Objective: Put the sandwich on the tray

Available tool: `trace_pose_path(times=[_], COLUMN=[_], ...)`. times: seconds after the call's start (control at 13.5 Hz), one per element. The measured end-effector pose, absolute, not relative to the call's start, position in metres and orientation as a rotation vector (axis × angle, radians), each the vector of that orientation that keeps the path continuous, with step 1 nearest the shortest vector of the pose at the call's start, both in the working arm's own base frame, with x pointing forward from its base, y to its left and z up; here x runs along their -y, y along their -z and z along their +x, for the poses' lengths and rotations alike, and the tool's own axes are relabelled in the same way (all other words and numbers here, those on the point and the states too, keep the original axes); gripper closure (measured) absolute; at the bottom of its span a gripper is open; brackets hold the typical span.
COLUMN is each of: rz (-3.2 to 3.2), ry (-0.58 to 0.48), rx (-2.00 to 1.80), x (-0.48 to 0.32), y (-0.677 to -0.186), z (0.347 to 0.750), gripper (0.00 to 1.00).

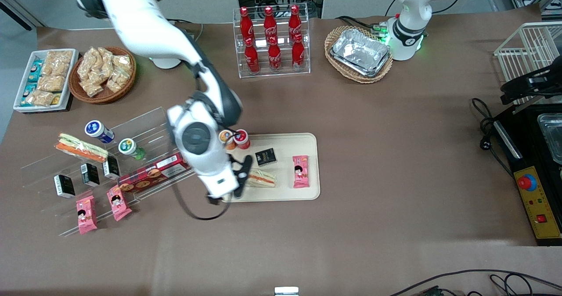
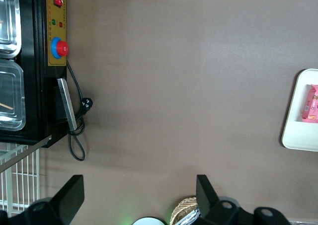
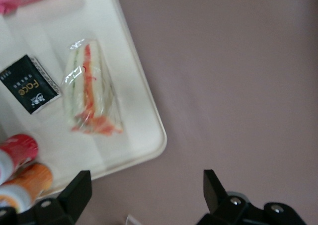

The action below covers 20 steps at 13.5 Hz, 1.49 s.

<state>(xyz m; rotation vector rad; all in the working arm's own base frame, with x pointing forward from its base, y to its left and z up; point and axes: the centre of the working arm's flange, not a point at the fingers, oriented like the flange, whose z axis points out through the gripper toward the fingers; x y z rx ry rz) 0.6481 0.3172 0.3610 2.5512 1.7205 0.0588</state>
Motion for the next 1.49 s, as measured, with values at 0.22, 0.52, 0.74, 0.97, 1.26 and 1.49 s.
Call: trace_pose_path(times=[0.22,0.52,0.74,0.97,1.26,1.49], rz=[2.79,3.016,3.059,3.077,3.096,3.11], ry=[-0.096,-0.131,-0.182,-0.19,-0.184,-0.188], rx=[-1.464,-0.992,-0.852,-0.72,-0.588,-0.548], x=[-0.25,-0.189,-0.146,-0.092,-0.04,-0.023], y=[-0.424,-0.491,-0.53,-0.554,-0.58,-0.594], z=[0.661,0.658,0.654,0.652,0.64,0.632], gripper=[0.0,0.0,0.0,0.0,0.0,0.0])
